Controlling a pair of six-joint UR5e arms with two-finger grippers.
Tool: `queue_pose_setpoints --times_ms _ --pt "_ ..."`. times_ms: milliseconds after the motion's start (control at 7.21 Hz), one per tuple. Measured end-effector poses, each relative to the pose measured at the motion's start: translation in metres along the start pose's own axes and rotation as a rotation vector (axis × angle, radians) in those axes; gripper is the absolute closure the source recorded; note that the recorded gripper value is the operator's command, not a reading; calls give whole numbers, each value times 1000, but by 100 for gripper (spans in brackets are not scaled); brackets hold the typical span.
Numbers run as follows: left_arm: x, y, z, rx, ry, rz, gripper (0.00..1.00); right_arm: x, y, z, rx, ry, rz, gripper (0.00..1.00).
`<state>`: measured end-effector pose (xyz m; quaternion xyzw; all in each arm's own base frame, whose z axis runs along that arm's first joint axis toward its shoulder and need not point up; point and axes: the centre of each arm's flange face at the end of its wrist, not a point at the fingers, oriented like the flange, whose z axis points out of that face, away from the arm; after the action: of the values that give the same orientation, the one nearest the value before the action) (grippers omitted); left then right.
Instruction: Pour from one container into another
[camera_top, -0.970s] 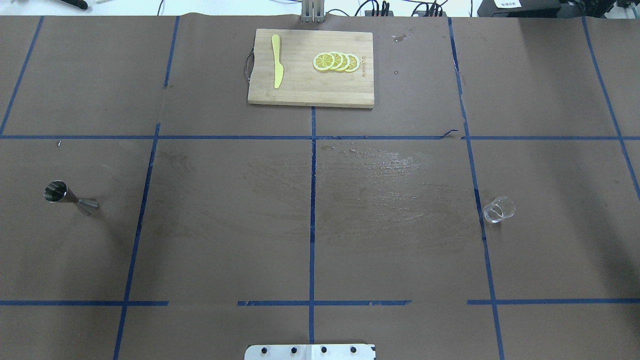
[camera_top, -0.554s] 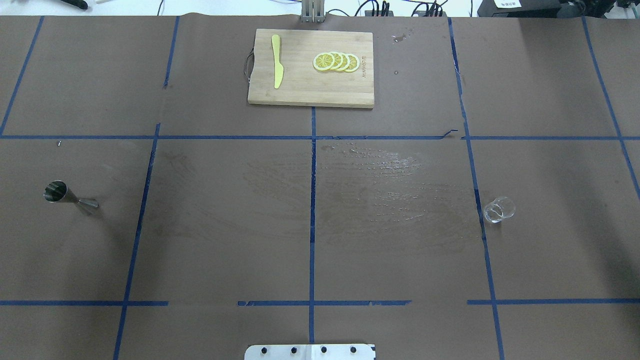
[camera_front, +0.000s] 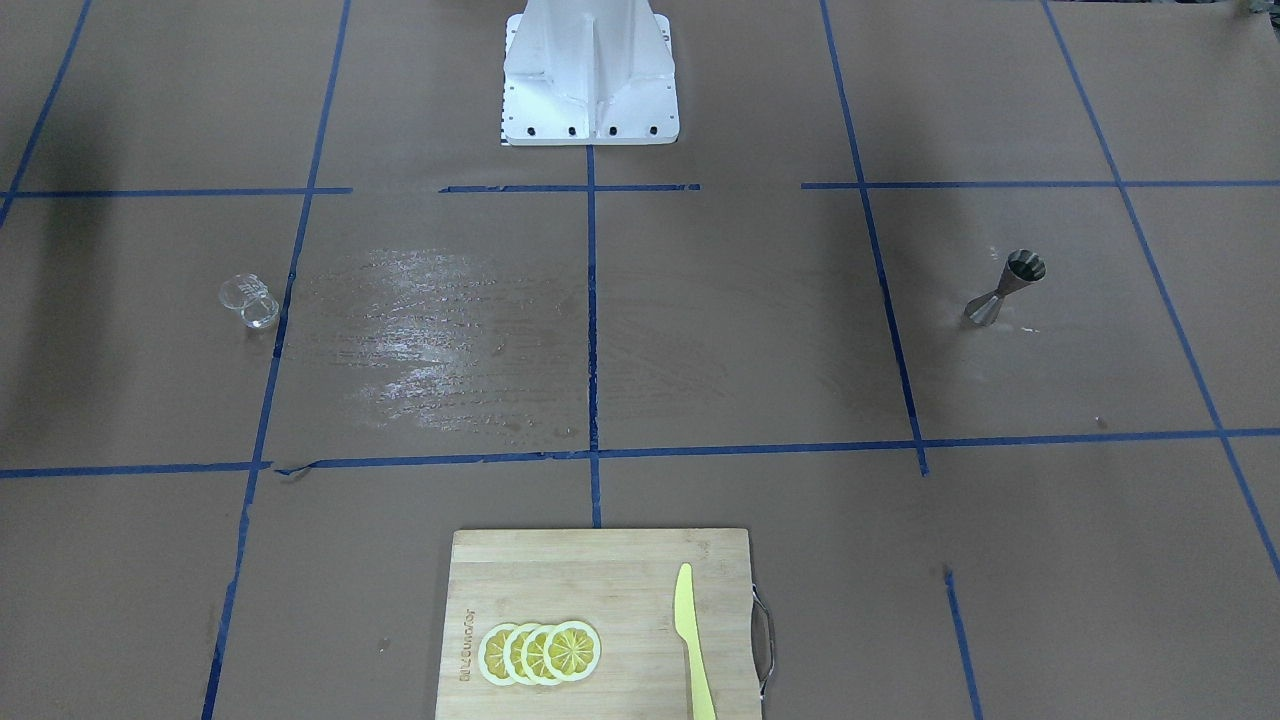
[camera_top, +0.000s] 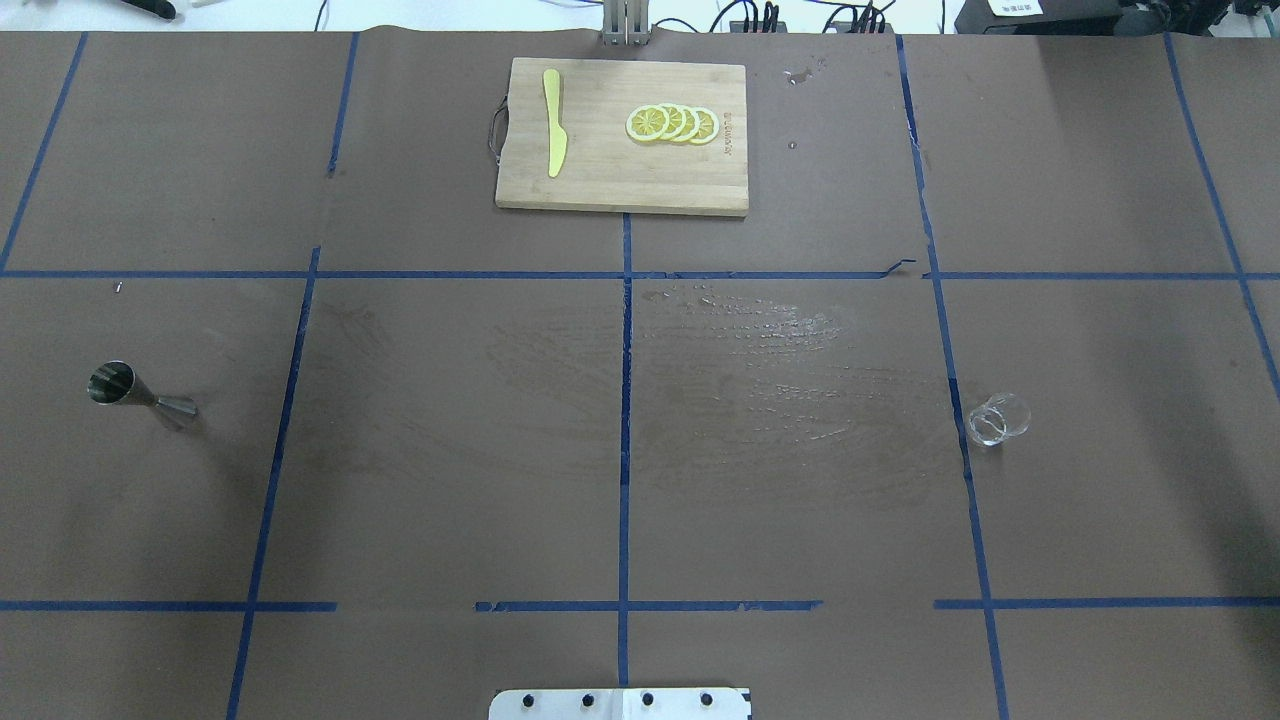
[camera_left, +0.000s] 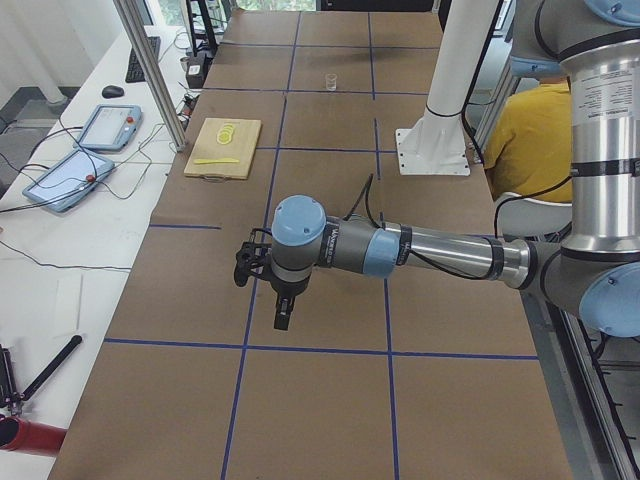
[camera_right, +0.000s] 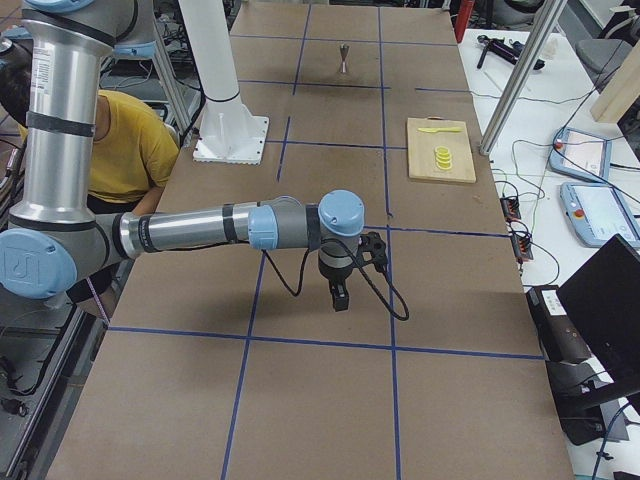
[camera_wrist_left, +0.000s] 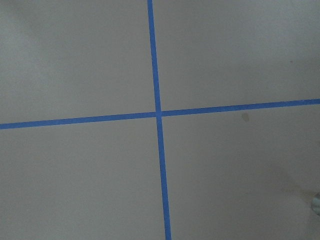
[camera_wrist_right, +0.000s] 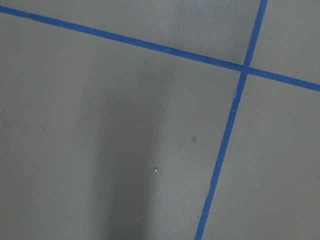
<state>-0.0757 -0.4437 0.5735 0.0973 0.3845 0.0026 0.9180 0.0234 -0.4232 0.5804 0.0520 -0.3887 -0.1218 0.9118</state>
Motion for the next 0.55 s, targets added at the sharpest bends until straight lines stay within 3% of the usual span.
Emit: queue_pose_setpoints --times_ms 554 --pt "2 8 -5 6 1 1 0 -5 1 -6 28 5 -21 0"
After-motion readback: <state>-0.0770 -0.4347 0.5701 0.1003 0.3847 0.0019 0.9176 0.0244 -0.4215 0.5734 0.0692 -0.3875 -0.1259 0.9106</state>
